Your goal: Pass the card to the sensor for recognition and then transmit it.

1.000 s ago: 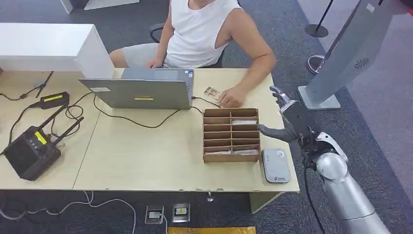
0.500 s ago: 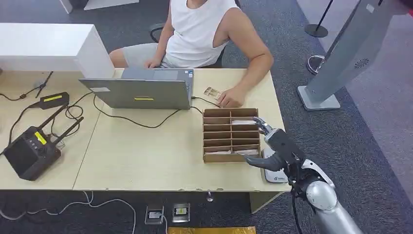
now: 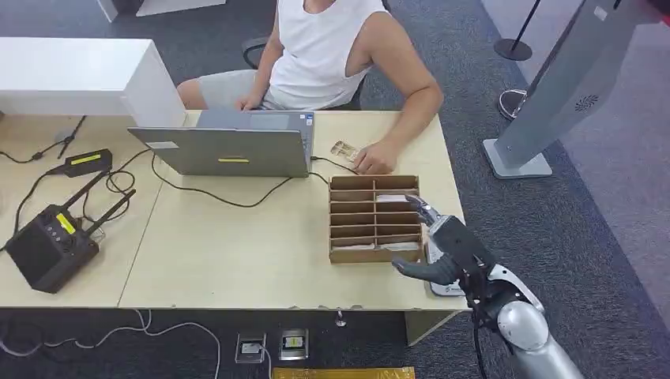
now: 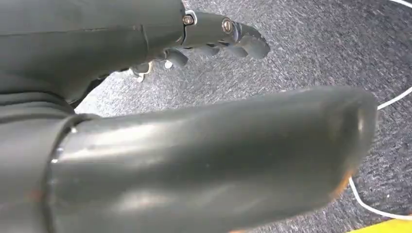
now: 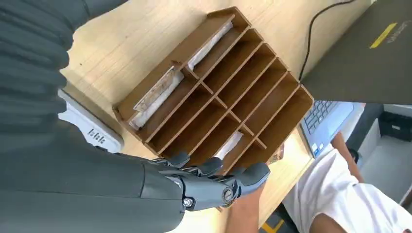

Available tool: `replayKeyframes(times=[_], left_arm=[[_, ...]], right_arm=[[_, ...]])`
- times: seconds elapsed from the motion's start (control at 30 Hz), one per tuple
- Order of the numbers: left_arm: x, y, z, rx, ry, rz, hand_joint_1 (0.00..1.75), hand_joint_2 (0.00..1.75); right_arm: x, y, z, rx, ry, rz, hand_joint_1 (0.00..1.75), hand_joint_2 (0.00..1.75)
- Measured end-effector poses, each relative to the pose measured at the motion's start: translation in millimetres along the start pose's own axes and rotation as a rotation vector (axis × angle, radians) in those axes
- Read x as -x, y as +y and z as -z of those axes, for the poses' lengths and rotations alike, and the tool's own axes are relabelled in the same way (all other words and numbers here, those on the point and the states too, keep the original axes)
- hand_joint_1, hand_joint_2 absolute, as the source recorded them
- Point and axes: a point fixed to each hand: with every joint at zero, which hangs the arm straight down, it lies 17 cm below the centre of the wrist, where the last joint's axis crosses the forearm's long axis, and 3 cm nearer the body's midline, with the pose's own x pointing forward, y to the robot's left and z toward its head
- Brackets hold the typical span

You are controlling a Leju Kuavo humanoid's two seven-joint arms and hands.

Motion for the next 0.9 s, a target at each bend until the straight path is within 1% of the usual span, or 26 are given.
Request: replayKeyframes(times=[0.07,0.13,0.23,0.27,0.3,0.37,0.67,0.9], left_arm=[[3,-2,-1,0.001,0.004,-0.001,0.00,0.00],[8,-3,-2,-0.004,0.011,-0.005,0.00,0.00],[10,-1,-3,-0.023,0.013,-0.013,0.00,0.00],[10,0,-3,-0.030,0.011,-0.013,0.00,0.00],[9,2,-2,-0.037,0.010,-0.015,0.00,0.00],[8,3,-2,-0.040,0.008,-0.015,0.00,0.00],[3,5,0,-0.037,0.000,-0.013,0.00,0.00],[1,7,0,-0.040,-0.004,-0.011,0.00,0.00]], right_arm=[[4,1,-3,-0.001,0.020,-0.048,0.00,1.75],[11,-4,-5,0.021,0.047,-0.171,0.00,1.75],[17,-21,-7,0.089,0.070,-0.468,0.00,1.75],[16,-25,-8,0.104,0.068,-0.544,0.00,1.75],[15,-27,-8,0.110,0.065,-0.615,0.00,1.75],[14,-26,-10,0.105,0.057,-0.693,0.00,1.75],[14,-9,-15,0.039,0.031,-0.833,0.00,1.75],[13,2,-16,0.011,0.017,-0.855,0.00,1.75]])
